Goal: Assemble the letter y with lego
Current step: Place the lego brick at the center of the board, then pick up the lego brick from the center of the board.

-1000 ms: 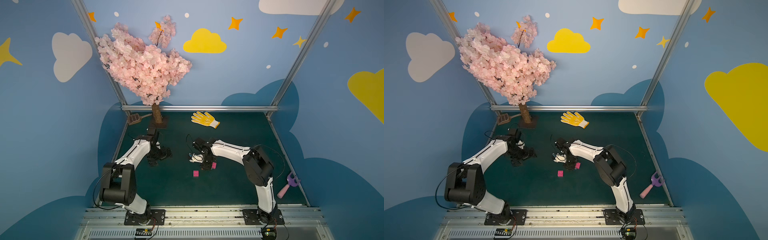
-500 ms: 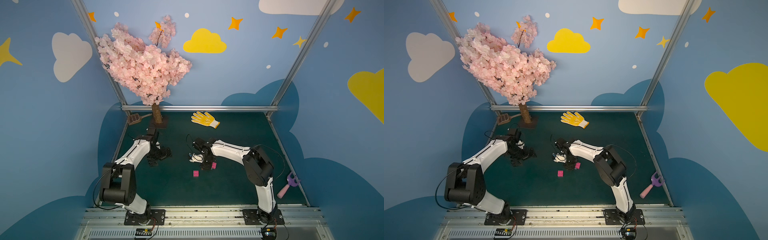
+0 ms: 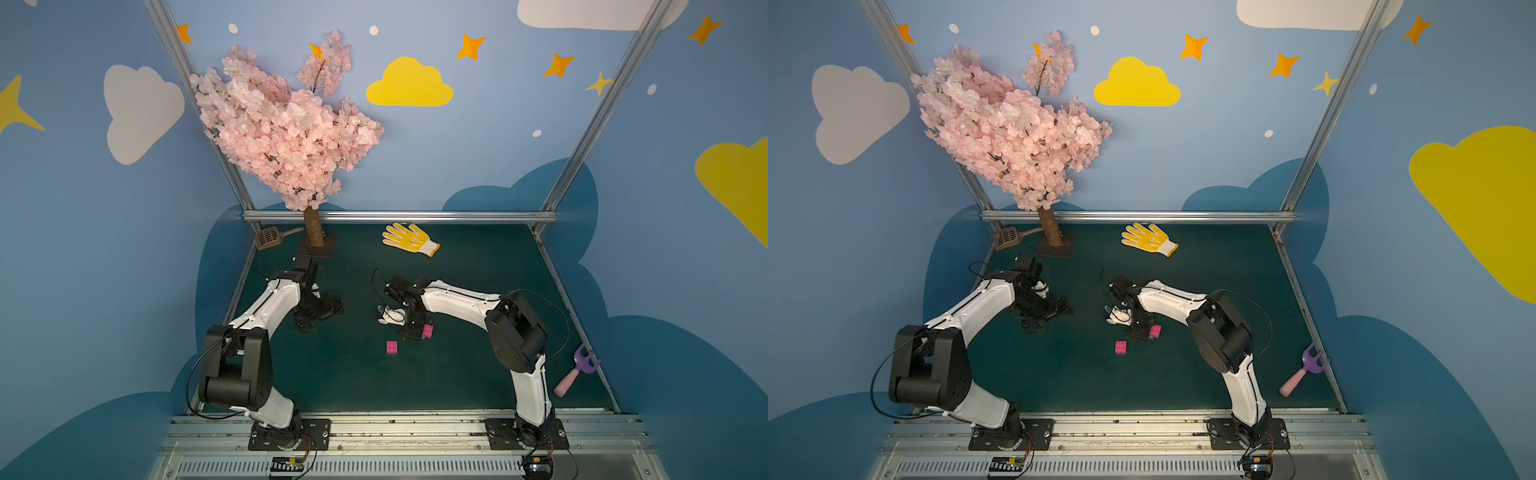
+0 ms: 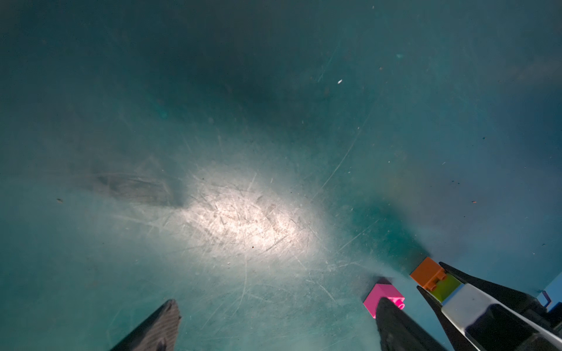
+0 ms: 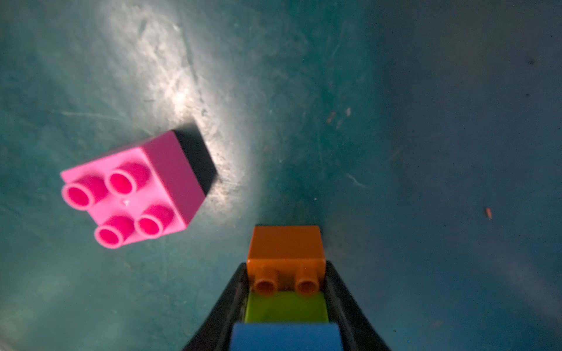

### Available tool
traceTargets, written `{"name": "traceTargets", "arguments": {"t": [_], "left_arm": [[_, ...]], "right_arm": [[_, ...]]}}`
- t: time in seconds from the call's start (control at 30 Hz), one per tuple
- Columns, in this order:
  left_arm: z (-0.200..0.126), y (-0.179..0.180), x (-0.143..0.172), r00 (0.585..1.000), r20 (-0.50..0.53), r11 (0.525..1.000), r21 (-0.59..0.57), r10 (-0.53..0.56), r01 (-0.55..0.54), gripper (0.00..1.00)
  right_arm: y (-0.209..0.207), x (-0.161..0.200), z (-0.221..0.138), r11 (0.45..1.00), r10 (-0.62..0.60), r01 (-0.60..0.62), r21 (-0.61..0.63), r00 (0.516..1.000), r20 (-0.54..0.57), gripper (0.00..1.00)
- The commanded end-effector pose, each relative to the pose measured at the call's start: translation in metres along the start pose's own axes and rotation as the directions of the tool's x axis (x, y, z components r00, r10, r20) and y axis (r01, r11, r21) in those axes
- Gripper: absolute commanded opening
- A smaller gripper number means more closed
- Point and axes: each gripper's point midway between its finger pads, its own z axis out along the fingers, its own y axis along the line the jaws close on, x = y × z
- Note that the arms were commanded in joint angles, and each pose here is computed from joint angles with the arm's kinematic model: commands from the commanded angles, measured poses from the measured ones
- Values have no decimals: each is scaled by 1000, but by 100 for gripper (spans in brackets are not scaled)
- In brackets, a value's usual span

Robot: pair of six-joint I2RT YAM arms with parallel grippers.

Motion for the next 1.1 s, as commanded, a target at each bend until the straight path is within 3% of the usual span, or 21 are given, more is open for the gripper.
{"name": "traceTargets", "arguments": {"t": [0.0, 0.5, 0.7, 1.07], "left_arm": [[3, 4, 4, 1000, -18, 1000, -5, -13, 13, 100], [3, 4, 4, 1000, -16, 1000, -4, -13, 13, 100], [2, 3, 4, 1000, -12, 1000, 2, -5, 5, 100], [3, 3, 5, 1000, -16, 1000, 5, -5, 6, 100]], "right_arm": [[10, -5, 9, 999, 4, -3, -36, 1000, 18, 37], [8, -6, -3, 1000, 1, -1, -13, 1000, 16, 18], [18, -9, -30, 995, -97, 97, 11, 995, 38, 14], [30, -8, -37, 984, -179, 179, 22, 983, 34, 4]]}}
